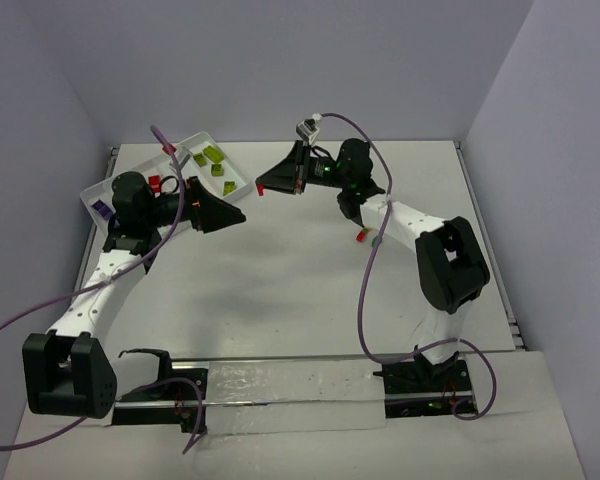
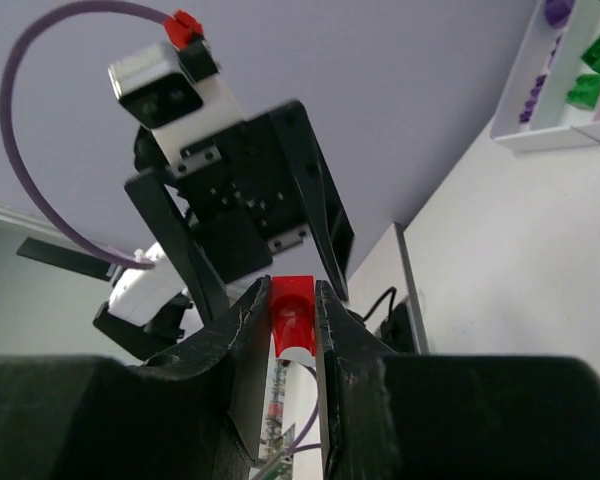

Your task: Sort the legos into containers by color

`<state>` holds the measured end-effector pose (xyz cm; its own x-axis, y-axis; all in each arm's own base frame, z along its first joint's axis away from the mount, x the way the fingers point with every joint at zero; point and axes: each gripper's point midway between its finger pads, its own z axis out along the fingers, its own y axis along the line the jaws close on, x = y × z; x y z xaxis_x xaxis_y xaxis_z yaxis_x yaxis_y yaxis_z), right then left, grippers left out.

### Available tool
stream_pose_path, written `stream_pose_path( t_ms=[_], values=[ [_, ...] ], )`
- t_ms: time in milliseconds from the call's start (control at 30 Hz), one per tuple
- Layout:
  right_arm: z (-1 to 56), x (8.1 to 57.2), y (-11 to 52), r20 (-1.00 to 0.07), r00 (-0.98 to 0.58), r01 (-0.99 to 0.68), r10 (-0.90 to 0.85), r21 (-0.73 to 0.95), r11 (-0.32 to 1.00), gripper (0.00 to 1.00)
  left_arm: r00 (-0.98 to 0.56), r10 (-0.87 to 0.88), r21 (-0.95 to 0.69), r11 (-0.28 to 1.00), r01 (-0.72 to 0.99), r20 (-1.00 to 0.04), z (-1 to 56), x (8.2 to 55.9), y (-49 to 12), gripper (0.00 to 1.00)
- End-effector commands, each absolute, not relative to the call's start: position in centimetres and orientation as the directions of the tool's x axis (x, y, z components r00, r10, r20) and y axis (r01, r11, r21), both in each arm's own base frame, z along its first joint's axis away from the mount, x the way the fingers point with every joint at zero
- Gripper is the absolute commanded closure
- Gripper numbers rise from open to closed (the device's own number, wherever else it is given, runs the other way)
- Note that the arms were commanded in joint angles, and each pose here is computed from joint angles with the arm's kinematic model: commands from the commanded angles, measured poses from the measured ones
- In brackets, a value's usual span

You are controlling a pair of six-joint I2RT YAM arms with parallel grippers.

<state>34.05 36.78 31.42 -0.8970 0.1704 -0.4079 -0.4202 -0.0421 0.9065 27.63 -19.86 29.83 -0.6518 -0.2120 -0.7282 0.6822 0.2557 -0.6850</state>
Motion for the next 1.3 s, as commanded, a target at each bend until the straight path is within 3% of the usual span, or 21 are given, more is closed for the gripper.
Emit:
stream_pose_path(
  t_ms=[0,200,533,867,1267],
  values=[
    [34.6,32.5,36.9,-0.452,-0.871,-0.479,0.194,0.869,-0.125,1.0,-0.663,-0.218,-0.698,0.205,0.686,-0.716,30.5,27.4,-21.3,0.19],
    [33.8,31.2,37.6,-0.463,-0.871,-0.484,0.163,0.865,-0.13,1.0,-0.728,-0.241,-0.766,0.177,0.618,-0.642,29.5,28.4,-21.7,0.21],
    [33.5,30.8,38.2,-0.476,-0.866,-0.495,0.155,0.86,-0.127,1.0,-0.731,-0.245,-0.77,0.144,0.622,-0.637,30.2,28.4,-22.5,0.25],
    [32.6,30.4,38.8,-0.482,-0.865,-0.497,0.142,0.861,-0.104,1.0,-0.74,-0.258,-0.782,0.142,0.607,-0.621,30.0,28.8,-22.6,0.46],
    [32.0,30.5,39.1,-0.494,-0.858,-0.508,0.14,0.856,-0.09,1.0,-0.752,-0.275,-0.797,0.118,0.592,-0.599,30.2,28.9,-22.7,0.55]
  ],
)
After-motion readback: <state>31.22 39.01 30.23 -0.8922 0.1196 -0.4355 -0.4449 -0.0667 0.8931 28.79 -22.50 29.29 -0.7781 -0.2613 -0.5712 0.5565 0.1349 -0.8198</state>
